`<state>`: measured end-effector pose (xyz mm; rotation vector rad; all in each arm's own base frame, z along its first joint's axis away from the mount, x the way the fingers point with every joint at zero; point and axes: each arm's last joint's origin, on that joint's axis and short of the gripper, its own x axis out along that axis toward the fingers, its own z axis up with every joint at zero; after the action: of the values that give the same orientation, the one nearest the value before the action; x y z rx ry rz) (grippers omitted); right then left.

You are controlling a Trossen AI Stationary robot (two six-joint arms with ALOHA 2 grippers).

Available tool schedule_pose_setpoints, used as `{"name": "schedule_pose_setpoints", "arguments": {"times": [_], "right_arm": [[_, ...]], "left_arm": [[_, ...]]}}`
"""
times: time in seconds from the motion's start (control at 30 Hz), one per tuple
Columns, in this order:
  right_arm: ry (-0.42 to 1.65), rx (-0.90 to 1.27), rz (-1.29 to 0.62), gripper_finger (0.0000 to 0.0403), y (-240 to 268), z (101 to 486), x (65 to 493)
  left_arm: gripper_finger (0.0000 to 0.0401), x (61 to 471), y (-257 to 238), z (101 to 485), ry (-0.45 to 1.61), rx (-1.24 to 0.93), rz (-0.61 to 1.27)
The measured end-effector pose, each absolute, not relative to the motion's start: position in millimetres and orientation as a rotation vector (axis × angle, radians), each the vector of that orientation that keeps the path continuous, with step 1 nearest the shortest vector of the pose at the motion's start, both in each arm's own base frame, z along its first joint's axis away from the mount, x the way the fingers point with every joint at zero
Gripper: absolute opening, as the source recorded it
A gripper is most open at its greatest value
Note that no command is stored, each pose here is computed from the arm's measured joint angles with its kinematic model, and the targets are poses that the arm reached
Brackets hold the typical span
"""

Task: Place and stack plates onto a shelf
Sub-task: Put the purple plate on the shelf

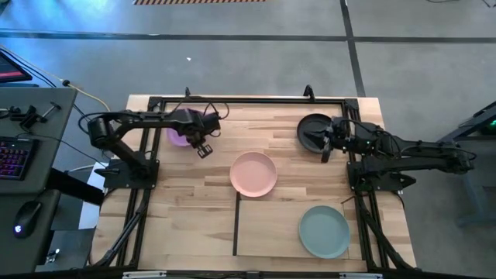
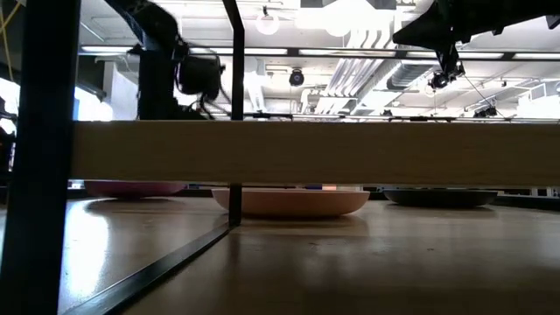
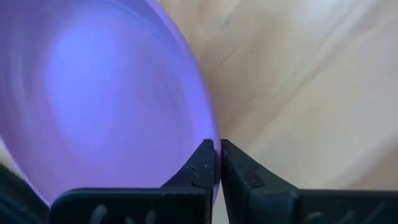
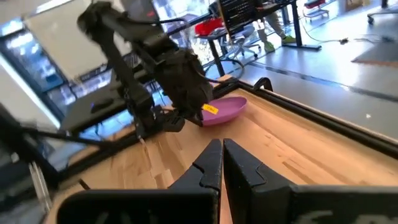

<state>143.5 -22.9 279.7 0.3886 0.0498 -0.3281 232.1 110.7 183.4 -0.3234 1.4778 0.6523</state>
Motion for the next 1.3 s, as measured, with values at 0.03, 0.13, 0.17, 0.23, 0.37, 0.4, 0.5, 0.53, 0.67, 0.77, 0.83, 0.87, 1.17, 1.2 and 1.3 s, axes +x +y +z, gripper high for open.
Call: {"name": "schedule_pose_setpoints", "arguments": {"times": [0.03, 0.13, 0.17, 0.23, 0.37, 0.4, 0.5, 0.53, 0.67, 0.77, 0.83, 0.87, 1.17, 1.2, 1.3], "right_arm": [[0.039, 0.416, -0.339, 0.0000, -23, 280, 143], [0.013, 0.492, -0.381, 0.0000, -24, 280, 143], [0.007, 0.512, -0.396, 0.0000, -25, 280, 143], [0.000, 0.543, -0.413, 0.0000, -25, 279, 144], [0.004, 0.626, -0.438, 0.0003, -27, 275, 151], [0.011, 0.650, -0.441, 0.0007, -27, 274, 154], [0.036, 0.723, -0.445, 0.0028, -28, 267, 164], [0.044, 0.747, -0.451, 0.0040, -29, 265, 168], [0.037, 0.877, -0.465, 0.0098, -32, 257, 182], [0.019, 0.988, -0.435, 0.0146, -35, 254, 192], [0.008, 1.048, -0.405, 0.0176, -38, 252, 198], [0.008, 1.074, -0.389, 0.0189, -40, 251, 202], [0.078, 1.245, -0.330, 0.0240, -52, 229, 226], [0.083, 1.253, -0.334, 0.0240, -53, 227, 227], [0.091, 1.273, -0.351, 0.0241, -55, 221, 232]], "left_arm": [[0.0003, 233, 111, 192, 1.467, -0.313, 0.645], [0.0002, 239, 113, 223, 1.407, -0.274, 0.620], [0.0002, 242, 114, 234, 1.391, -0.259, 0.612], [0.0001, 248, 113, 255, 1.373, -0.223, 0.592], [0.0001, 265, 106, 296, 1.276, -0.113, 0.527], [0.0001, 268, 102, 305, 1.258, -0.078, 0.505], [0.0001, 279, 86, 326, 1.191, 0.046, 0.424], [0.0001, 281, 80, 331, 1.174, 0.084, 0.398], [0.0001, 289, 51, 338, 1.155, 0.238, 0.292], [0.0001, 294, 32, 335, 1.161, 0.337, 0.219], [0.0001, 300, 20, 331, 1.170, 0.401, 0.179], [0.0001, 303, 16, 327, 1.181, 0.430, 0.158], [0.0000, 334, -15, 292, 1.227, 0.542, 0.014], [0.0000, 336, -18, 288, 1.239, 0.551, 0.003], [0.0000, 344, -26, 275, 1.259, 0.570, -0.026]]}}
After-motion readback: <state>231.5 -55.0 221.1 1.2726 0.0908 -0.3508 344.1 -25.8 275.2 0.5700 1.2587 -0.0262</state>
